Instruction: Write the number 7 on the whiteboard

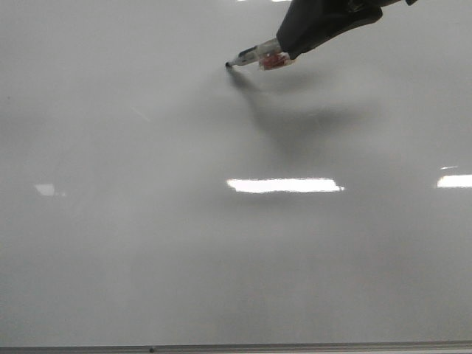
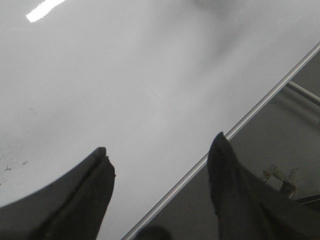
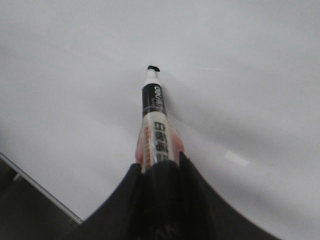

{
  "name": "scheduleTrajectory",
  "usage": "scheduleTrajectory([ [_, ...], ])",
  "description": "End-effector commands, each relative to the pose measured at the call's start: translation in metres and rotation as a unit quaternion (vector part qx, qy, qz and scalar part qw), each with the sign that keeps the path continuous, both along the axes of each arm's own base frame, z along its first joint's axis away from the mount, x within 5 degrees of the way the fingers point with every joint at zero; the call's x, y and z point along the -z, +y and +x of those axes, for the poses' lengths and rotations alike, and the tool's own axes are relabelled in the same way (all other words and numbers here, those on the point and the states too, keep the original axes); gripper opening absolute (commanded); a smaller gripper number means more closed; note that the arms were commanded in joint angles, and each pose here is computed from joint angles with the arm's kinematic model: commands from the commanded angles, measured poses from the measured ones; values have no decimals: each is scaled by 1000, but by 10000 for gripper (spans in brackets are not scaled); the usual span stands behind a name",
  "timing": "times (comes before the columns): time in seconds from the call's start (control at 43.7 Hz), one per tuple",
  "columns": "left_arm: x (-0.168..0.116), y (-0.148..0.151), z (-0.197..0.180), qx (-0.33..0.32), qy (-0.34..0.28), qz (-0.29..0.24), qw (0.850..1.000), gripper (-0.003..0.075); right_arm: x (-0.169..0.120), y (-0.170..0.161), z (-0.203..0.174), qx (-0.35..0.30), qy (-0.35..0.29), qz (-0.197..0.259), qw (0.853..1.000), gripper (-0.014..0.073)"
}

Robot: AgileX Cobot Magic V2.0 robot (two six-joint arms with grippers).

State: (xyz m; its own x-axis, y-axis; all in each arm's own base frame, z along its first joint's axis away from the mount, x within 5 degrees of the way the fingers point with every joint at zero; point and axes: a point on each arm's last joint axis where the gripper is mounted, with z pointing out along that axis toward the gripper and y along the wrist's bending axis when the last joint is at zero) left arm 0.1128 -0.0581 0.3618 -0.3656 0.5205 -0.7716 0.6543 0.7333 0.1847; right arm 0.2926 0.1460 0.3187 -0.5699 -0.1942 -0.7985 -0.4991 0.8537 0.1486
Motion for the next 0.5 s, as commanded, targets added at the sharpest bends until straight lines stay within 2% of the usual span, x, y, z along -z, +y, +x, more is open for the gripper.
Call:
scheduleTrajectory([
  [0.0, -14, -1, 2, -9, -39, -32, 999, 408, -24, -13, 6, 29, -55, 17, 998, -66],
  [0.252, -15, -1, 2, -10, -40, -33, 999, 408, -34, -59, -1, 65, -26, -14, 997, -66],
  [0.48, -15, -1, 2, -10, -41, -33, 999, 408, -27, -56, 0, 54, -9, -28, 998, -66],
])
